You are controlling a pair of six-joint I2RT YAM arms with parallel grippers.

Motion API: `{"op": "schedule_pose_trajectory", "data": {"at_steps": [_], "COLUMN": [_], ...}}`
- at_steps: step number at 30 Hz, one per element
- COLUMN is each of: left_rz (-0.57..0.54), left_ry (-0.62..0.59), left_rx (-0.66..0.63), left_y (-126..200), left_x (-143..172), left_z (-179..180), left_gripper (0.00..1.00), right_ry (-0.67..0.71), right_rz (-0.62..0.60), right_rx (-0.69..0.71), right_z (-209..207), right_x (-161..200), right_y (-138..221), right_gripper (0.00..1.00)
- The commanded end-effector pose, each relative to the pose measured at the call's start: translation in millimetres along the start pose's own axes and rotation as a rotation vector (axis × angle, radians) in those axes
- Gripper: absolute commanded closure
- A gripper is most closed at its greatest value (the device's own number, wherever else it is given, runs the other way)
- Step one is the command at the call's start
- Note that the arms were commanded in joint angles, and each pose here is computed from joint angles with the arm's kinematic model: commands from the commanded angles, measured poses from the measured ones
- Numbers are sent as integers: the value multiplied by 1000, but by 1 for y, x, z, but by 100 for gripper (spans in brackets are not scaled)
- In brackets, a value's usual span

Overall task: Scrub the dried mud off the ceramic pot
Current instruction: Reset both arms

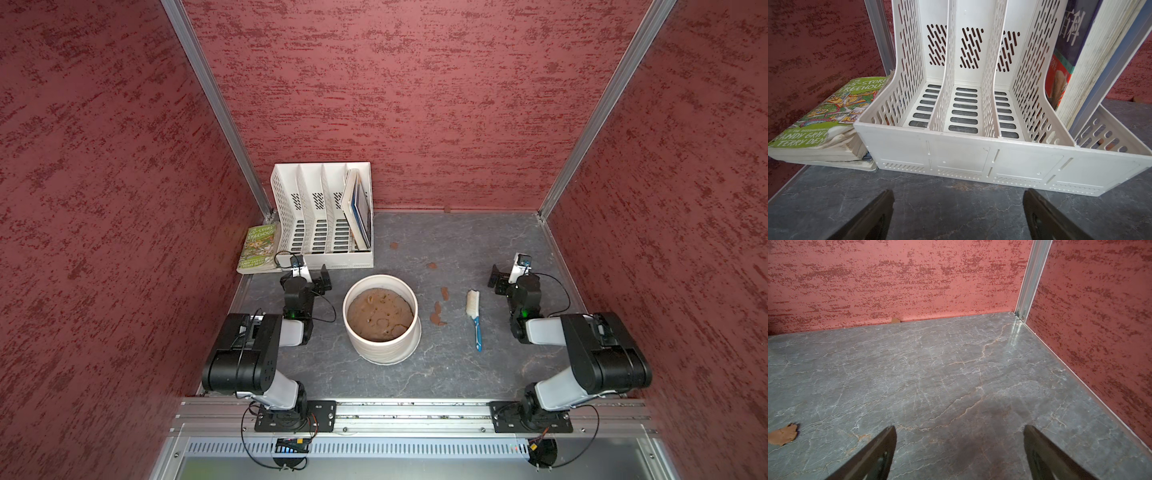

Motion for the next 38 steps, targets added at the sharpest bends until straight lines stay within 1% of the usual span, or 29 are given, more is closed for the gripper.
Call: {"op": "schedule_pose_trajectory", "data": {"at_steps": [1,38], "left_rz": [-37,-25], "left_ry": [-18,-12], "left_rx": [-7,7], "left_y": [-2,-3], "left_x": [-8,-8], "left_z": [-2,-1], "left_gripper": [0,0], "right_ry": [7,11], "right_rz": [-35,-32], "right_rx": [-15,-18], "right_z": [1,2], "right_x": [-6,-6], "right_y": [1,1], "right_gripper": [1,1]}}
Point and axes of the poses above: each gripper's point midway between its finger pads, its own y axis back along the fingers, its own z axis along the line the jaws close on, x = y × z, the point moved 7 cm from there along y, back along the fingers, and after that the axes turned 2 degrees about y, right-handed, at the moved point
